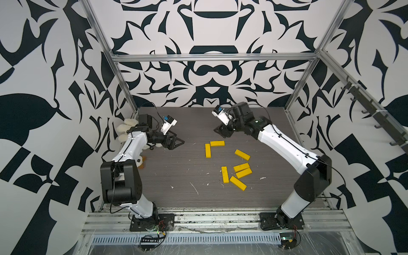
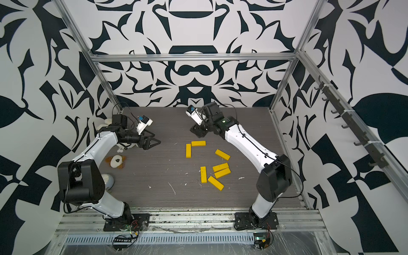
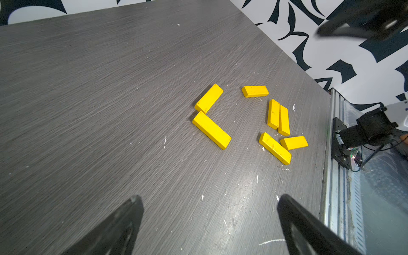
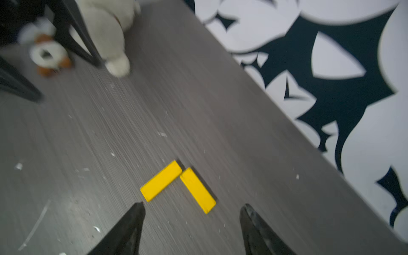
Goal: Assemble the number 8 with building blocks
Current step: Assemble the building block at the center of the board.
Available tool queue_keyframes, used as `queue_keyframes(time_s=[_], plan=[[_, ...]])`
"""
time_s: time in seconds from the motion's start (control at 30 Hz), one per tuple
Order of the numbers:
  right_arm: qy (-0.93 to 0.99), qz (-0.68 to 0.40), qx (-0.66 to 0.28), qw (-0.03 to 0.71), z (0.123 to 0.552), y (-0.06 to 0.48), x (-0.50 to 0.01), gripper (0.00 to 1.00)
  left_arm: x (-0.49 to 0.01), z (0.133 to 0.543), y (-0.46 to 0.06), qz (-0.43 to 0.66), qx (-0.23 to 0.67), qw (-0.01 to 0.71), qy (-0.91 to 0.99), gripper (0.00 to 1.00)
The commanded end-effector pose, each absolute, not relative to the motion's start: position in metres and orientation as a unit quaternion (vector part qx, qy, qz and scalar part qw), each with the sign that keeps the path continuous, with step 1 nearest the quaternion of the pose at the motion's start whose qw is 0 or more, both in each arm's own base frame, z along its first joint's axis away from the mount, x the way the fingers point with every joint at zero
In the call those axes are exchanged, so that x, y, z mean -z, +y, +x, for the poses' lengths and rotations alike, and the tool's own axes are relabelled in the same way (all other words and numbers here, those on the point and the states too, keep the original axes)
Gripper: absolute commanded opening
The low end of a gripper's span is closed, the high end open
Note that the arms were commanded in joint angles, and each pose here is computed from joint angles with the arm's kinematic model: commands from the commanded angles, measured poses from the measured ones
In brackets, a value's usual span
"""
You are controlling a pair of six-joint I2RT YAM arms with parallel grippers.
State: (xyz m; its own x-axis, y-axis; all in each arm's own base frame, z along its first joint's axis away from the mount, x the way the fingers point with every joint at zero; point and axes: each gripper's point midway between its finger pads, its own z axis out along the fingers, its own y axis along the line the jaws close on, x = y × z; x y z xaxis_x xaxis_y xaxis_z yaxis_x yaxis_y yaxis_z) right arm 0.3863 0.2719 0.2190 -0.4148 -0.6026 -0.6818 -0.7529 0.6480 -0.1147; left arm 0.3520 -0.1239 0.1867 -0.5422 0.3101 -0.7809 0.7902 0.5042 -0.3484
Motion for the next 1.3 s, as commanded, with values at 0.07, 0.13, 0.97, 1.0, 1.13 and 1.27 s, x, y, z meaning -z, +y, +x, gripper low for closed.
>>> queue_keyframes(time_s=[0.07, 0.13, 0.97, 1.0, 1.13, 1.27], plan=[[0.913, -0.315, 0.052, 0.253, 0.354, 0.184, -0.164, 0.71, -0.196, 0.346, -0.127, 0.344, 0.369, 0.343, 0.792, 0.99], [0.917, -0.312, 0.070, 0.237, 0.339, 0.169, -0.146, 0.72, -0.195, 0.346, -0.127, 0.343, 0.372, 0.341, 0.792, 0.99], [0.875, -0.469, -0.018, 0.122, 0.351, 0.141, -0.060, 0.71, -0.198, 0.342, -0.129, 0.347, 0.382, 0.339, 0.787, 0.99], [0.875, -0.470, -0.026, 0.116, 0.350, 0.143, -0.059, 0.70, -0.199, 0.342, -0.129, 0.347, 0.382, 0.340, 0.786, 0.99], [0.883, -0.460, -0.027, 0.091, 0.341, 0.145, -0.050, 0.68, -0.196, 0.343, -0.129, 0.346, 0.379, 0.337, 0.789, 0.99], [0.880, -0.468, -0.006, 0.084, 0.338, 0.145, -0.037, 0.68, -0.194, 0.345, -0.129, 0.344, 0.384, 0.333, 0.790, 0.99]])
